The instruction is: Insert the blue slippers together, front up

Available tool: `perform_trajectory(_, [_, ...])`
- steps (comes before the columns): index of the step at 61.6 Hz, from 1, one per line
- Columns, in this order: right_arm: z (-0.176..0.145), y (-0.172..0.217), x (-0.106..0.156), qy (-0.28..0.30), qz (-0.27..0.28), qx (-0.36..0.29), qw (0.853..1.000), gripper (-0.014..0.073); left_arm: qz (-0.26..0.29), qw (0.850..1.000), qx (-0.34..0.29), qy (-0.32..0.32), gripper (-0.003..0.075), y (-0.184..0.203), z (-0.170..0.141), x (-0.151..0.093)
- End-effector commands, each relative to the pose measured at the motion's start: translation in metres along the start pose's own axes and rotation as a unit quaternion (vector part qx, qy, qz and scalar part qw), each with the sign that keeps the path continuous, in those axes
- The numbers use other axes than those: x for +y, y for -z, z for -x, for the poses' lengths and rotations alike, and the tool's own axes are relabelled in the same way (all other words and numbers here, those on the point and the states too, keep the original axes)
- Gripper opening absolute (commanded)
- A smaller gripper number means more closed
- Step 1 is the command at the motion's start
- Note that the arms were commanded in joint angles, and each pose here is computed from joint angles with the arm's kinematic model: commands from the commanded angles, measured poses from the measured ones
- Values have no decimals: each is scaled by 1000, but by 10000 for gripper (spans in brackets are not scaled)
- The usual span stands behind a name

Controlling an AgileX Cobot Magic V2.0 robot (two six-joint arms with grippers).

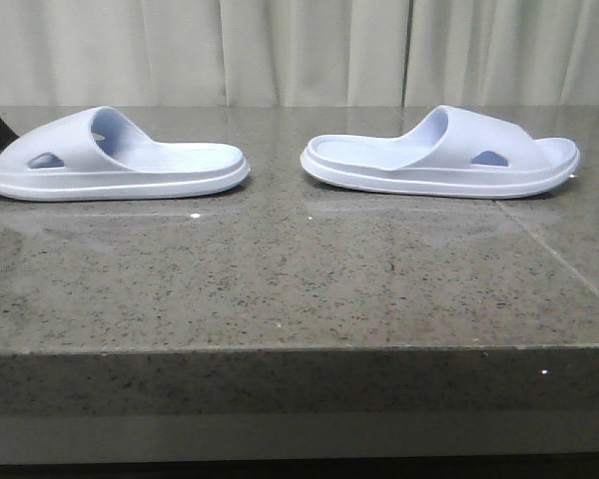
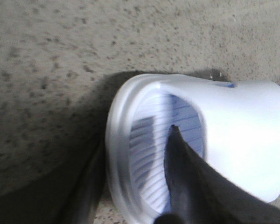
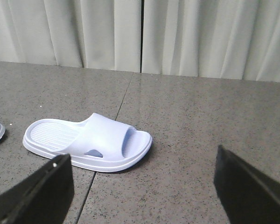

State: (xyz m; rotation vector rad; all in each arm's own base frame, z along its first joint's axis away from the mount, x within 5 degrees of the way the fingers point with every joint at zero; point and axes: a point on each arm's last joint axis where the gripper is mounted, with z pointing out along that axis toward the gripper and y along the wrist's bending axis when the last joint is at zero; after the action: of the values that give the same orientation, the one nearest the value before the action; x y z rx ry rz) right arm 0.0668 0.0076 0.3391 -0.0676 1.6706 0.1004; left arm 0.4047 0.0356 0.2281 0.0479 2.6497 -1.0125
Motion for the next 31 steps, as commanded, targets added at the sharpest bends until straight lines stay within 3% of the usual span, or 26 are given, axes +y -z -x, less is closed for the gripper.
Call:
perform_trajectory(1, [17,1,0,6,-4,-46,999,633,-7,999,43,-26,302,1,-7,-16])
perform_trajectory(21, [17,1,0,6,-4,-46,999,633,-36,998,51,-3,299,-12,-13,-22])
perform_trajectory(27, [17,1,0,6,-4,-46,999,633,-52,998,44,8,235,-13,-13,-24])
perform_trajectory(31, [17,1,0,6,-4,-46,999,633,-59,997,43,14,143,-15,-14,-24])
